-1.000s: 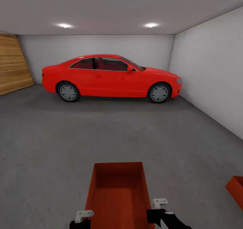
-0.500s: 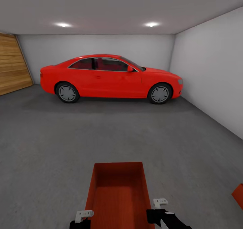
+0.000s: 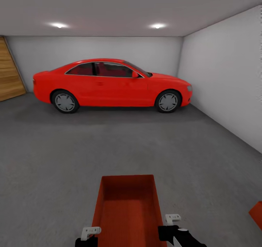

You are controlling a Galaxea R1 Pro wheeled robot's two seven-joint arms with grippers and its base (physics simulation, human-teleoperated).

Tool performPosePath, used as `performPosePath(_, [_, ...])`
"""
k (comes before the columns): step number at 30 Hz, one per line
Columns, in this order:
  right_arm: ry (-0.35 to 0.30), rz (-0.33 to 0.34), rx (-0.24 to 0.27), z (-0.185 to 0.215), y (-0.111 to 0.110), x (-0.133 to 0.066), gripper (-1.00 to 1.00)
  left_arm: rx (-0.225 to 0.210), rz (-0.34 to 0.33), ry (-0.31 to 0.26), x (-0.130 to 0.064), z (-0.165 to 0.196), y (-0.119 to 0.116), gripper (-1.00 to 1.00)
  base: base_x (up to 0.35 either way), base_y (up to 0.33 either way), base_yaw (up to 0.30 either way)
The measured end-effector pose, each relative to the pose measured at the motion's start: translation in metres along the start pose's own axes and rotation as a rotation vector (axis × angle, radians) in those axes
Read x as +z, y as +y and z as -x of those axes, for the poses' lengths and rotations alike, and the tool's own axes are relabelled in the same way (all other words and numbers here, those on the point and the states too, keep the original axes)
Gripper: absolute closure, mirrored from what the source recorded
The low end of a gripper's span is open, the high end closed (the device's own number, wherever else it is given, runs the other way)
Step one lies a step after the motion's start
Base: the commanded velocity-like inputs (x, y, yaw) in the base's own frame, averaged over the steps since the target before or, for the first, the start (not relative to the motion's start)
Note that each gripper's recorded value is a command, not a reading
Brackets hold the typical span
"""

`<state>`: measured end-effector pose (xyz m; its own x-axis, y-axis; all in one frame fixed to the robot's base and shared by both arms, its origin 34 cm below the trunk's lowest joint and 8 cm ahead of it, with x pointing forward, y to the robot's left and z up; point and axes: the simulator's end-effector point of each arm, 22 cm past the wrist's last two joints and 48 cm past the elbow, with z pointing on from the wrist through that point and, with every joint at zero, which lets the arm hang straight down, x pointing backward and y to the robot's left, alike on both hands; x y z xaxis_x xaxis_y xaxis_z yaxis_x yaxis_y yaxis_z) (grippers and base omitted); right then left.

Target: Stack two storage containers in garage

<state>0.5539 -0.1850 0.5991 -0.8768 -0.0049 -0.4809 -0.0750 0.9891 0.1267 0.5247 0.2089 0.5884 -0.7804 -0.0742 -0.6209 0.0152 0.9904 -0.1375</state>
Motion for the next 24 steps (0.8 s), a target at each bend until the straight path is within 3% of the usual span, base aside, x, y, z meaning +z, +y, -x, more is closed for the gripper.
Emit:
performPosePath(15, [0.000, 0.000, 0.000, 0.0000, -0.0001, 0.0000, 1.00, 0.000, 0.000, 0.000, 0.0000, 0.0000, -0.0001, 1.00, 0.245, 0.117, -0.194])
performPosePath(24, [0.000, 0.001, 0.000, 0.0000, 0.0004, 0.0000, 1.00, 0.000, 0.000, 0.000, -0.0001, 0.0001, 0.0003, 1.00, 0.270, 0.126, -0.051])
